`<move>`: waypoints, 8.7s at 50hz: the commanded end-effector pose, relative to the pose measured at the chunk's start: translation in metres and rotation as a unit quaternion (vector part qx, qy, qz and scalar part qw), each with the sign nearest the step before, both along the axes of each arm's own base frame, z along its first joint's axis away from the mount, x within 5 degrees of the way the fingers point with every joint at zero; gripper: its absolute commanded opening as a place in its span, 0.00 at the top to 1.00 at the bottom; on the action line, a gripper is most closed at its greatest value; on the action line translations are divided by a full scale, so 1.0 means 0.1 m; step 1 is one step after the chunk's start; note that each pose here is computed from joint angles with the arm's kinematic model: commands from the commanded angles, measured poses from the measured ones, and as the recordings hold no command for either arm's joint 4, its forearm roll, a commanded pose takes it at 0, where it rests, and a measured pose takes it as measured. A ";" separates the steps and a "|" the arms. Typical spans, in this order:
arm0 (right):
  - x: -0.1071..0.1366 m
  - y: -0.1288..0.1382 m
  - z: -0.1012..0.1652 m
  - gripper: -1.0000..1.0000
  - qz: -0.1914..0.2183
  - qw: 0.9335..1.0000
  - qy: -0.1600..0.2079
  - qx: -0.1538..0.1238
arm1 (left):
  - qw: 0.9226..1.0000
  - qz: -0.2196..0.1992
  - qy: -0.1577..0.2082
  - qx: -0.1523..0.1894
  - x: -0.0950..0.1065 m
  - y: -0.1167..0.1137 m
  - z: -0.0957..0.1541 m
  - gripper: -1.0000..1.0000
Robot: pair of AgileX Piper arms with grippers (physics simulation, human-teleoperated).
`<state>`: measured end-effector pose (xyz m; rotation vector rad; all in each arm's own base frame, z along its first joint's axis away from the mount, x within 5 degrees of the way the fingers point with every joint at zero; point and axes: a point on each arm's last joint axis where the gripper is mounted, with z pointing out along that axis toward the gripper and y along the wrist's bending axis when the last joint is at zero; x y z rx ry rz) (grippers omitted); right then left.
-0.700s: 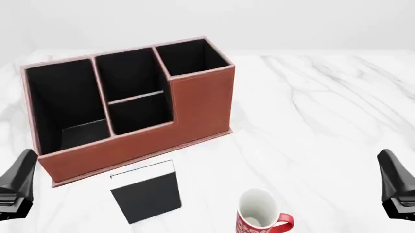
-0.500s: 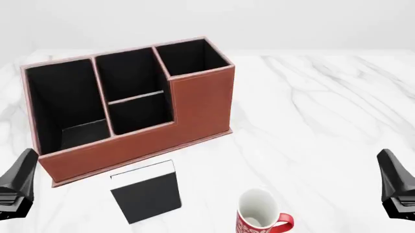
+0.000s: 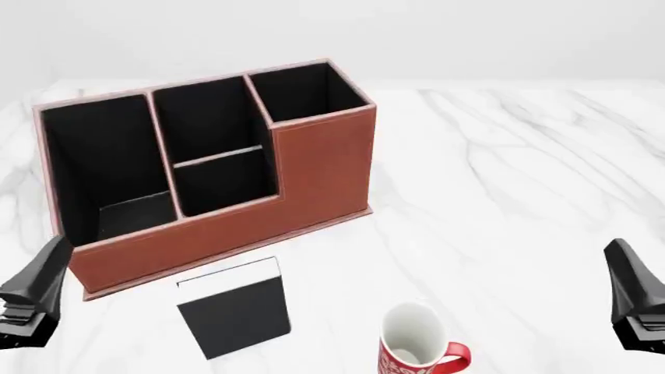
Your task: Pick up the book and place it in the front compartment of the caddy.
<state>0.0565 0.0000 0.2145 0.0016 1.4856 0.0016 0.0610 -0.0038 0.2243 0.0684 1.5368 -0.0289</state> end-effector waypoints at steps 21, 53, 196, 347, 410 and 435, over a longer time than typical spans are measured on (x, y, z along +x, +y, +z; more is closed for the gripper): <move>0.00 0.00 0.00 0.00 0.000 1.000 0.000 0.000 | 0.974 -0.158 0.078 0.143 0.22 -0.28 0.88 0.00; 0.00 0.00 0.00 0.00 0.000 1.000 0.000 0.000 | 0.879 -0.317 0.209 0.288 0.62 -0.87 1.29 0.00; 0.00 0.00 0.00 0.00 0.000 1.000 0.000 0.000 | 0.821 -0.347 0.362 0.274 0.91 -1.38 -0.02 0.00; 0.00 0.00 0.00 0.00 0.000 1.000 0.000 0.000 | 0.771 -0.273 0.137 0.559 2.14 -1.07 1.11 1.00; 0.00 0.00 0.00 0.00 0.000 1.000 0.000 0.000 | 0.786 -0.242 0.124 0.555 2.56 -1.09 0.82 1.00; 0.00 0.00 0.00 0.00 0.000 1.000 0.000 0.000 | 0.782 -0.228 0.135 0.563 2.87 -1.03 0.44 1.00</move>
